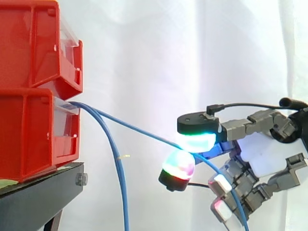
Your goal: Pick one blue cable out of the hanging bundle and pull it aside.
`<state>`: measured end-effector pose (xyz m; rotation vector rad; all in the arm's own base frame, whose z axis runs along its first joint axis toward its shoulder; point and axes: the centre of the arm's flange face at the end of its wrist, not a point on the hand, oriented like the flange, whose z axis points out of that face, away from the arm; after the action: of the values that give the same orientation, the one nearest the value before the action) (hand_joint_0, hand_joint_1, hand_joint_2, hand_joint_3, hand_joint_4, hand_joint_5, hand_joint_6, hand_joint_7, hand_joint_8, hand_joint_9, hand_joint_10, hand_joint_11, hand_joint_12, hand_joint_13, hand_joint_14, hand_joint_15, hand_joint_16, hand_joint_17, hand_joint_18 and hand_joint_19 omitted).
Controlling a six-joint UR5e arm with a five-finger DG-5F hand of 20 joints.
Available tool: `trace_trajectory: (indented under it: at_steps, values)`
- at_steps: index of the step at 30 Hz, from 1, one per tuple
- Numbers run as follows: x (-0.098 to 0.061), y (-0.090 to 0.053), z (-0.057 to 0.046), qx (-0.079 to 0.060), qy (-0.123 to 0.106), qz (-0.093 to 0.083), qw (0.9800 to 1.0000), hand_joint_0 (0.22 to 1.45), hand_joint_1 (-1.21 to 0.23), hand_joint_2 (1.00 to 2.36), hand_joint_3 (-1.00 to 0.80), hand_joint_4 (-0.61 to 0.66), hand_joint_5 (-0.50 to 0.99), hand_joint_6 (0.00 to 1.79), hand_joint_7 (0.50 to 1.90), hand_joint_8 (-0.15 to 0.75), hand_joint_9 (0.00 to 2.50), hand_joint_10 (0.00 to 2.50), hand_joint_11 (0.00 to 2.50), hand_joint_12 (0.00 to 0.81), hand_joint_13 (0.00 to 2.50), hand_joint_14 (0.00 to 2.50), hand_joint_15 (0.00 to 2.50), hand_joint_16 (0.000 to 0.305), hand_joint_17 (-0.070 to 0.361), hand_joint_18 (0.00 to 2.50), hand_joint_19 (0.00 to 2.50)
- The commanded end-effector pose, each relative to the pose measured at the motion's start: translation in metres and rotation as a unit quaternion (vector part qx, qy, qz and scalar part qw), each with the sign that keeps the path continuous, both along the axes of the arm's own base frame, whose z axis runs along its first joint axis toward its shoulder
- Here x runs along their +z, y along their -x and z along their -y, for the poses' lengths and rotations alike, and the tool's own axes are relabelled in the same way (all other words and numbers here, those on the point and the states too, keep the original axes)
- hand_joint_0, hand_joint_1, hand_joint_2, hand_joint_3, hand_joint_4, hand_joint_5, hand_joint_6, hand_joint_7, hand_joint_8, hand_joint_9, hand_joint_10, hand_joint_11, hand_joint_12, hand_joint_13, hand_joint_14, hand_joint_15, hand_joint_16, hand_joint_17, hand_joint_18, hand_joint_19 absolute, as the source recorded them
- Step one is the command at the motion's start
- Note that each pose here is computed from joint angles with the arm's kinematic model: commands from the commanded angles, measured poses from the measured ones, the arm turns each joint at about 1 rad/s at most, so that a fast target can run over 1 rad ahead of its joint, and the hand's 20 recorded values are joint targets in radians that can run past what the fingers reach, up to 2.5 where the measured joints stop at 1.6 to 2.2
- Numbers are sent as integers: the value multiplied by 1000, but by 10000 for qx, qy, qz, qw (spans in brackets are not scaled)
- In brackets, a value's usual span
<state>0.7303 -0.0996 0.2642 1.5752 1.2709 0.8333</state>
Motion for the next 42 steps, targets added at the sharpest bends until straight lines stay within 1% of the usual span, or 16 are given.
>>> trace_trajectory:
  at_steps: [1, 6, 10, 13, 19, 22, 23, 24, 25, 26, 28, 29, 31, 35, 42]
  values:
    - [-8, -2, -1, 4, -6, 166, 9999, 529, -794, 1265, -31, -259, -43, 902, 985, 274, 1251, 19, 634, 333, 1022, 22, 578, 62, 139, 906, 379]
    - [-8, -3, -3, 22, -5, 194, 9998, 528, -793, 1269, -32, -251, -43, 903, 974, 278, 1252, 18, 631, 337, 1021, 22, 575, 62, 140, 905, 381]
    - [-7, -5, -3, 29, 10, 257, 9997, 528, -792, 1265, -27, -255, -42, 902, 976, 278, 1252, 20, 624, 338, 1020, 23, 574, 62, 140, 905, 382]
    - [-7, -6, -5, 54, 10, 294, 9996, 525, -796, 1278, -31, -259, -41, 901, 988, 279, 1251, 21, 629, 336, 1023, 20, 583, 62, 140, 906, 378]
    - [-7, -6, -6, 33, 20, 302, 9995, 519, -798, 1302, -33, -262, -40, 900, 1002, 282, 1251, 21, 635, 339, 1024, 21, 579, 62, 140, 910, 379]
    - [-16, -2, -6, 41, 26, 210, 9998, 519, -798, 1302, -33, -264, -40, 901, 998, 277, 1254, 21, 633, 337, 1025, 20, 584, 62, 140, 910, 377]
    - [-26, 3, -6, 56, 33, 103, 9999, 519, -800, 1303, -34, -265, -40, 901, 987, 282, 1254, 20, 632, 338, 1025, 22, 579, 62, 140, 910, 379]
    - [-30, 5, -5, 48, 12, 78, 10000, 520, -799, 1303, -34, -262, -40, 901, 998, 282, 1254, 20, 630, 342, 1025, 20, 579, 62, 140, 910, 379]
    - [-39, 9, -5, 33, -2, 38, 10000, 519, -799, 1304, -35, -264, -40, 901, 988, 277, 1253, 20, 631, 339, 1024, 20, 583, 62, 140, 910, 377]
    - [-46, 10, -6, 38, -14, 100, 9999, 520, -801, 1305, -38, -265, -40, 901, 987, 282, 1253, 20, 631, 338, 1023, 22, 578, 62, 140, 910, 379]
    - [-46, 8, -6, 43, -11, 204, 9998, 520, -800, 1300, -33, -264, -40, 902, 992, 278, 1252, 20, 633, 339, 1023, 22, 580, 62, 140, 910, 379]
    - [-45, 4, -7, 60, 3, 349, 9994, 520, -799, 1301, -33, -262, -40, 902, 983, 278, 1253, 21, 634, 338, 1024, 20, 576, 62, 140, 909, 378]
    - [-43, 0, -8, 62, -6, 508, 9987, 520, -799, 1302, -33, -265, -40, 902, 985, 282, 1253, 20, 630, 338, 1024, 20, 580, 62, 140, 911, 379]
    - [-42, -1, -8, 69, -15, 576, 9983, 519, -800, 1307, -35, -266, -40, 902, 987, 280, 1255, 18, 637, 339, 1023, 22, 584, 62, 139, 912, 379]
    - [-42, -1, -8, 54, -10, 584, 9983, 518, -803, 1312, -36, -264, -40, 902, 989, 282, 1255, 20, 631, 338, 1025, 20, 582, 62, 139, 912, 379]
